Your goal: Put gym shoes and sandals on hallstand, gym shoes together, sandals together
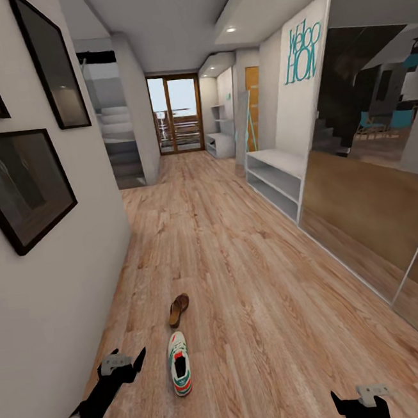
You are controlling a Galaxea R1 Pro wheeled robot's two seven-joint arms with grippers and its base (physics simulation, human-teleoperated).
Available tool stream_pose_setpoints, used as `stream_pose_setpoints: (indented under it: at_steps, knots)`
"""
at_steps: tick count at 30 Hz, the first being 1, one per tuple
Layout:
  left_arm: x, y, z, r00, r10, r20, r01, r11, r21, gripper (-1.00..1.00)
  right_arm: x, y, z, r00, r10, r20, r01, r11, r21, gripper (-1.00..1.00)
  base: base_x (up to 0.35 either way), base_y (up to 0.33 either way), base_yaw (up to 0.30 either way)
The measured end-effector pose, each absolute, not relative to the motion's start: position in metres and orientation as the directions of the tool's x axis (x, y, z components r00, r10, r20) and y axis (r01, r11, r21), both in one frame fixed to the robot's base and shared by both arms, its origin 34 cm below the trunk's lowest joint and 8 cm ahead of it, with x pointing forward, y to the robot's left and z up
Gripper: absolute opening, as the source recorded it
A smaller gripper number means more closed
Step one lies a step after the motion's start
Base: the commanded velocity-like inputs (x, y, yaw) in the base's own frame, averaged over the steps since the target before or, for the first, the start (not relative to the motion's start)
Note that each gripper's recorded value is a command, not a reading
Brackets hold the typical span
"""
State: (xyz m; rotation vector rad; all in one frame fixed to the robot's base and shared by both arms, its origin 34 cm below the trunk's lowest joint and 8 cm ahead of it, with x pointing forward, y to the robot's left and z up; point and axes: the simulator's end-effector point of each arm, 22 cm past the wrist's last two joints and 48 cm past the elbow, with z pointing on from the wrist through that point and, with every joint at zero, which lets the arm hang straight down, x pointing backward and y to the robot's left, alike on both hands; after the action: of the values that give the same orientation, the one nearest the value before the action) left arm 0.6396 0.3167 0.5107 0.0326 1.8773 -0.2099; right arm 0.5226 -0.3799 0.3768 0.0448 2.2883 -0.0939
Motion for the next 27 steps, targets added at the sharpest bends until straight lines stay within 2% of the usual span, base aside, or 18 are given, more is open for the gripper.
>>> stream_pose_setpoints:
  at_steps: [4,6,11,21,27]
  knots:
    - [0.681,0.303,0.542,-0.298,-0.111,-0.948,0.122,0.981,-0.153,1.0,0.549,-0.37,0.395,-0.608,-0.001,-0.794,0.05,0.998,-0.04,1.0,0.0,0.0,0.008]
    - [0.72,0.296,0.57,-0.315,-0.143,-0.938,0.095,0.979,-0.182,1.0,0.591,-0.362,0.427,-0.539,0.0,-0.842,0.071,0.996,-0.045,1.0,0.0,0.0,0.002]
    - [0.771,0.289,0.626,-0.275,-0.162,-0.948,0.1,0.975,-0.196,1.0,0.621,-0.345,0.444,-0.561,0.056,-0.826,0.188,0.98,-0.061,1.0,0.0,0.0,0.0]
    - [0.812,0.232,0.679,-0.283,-0.113,-0.953,0.21,0.962,-0.177,1.0,0.694,-0.222,0.508,-0.527,0.155,-0.835,0.172,0.982,0.074,1.0,0.0,0.0,0.0]
    - [0.824,0.211,0.701,-0.276,-0.064,-0.959,0.262,0.955,-0.14,1.0,0.717,-0.184,0.535,-0.504,0.184,-0.844,0.161,0.98,0.118,1.0,0.0,0.0,0.0]
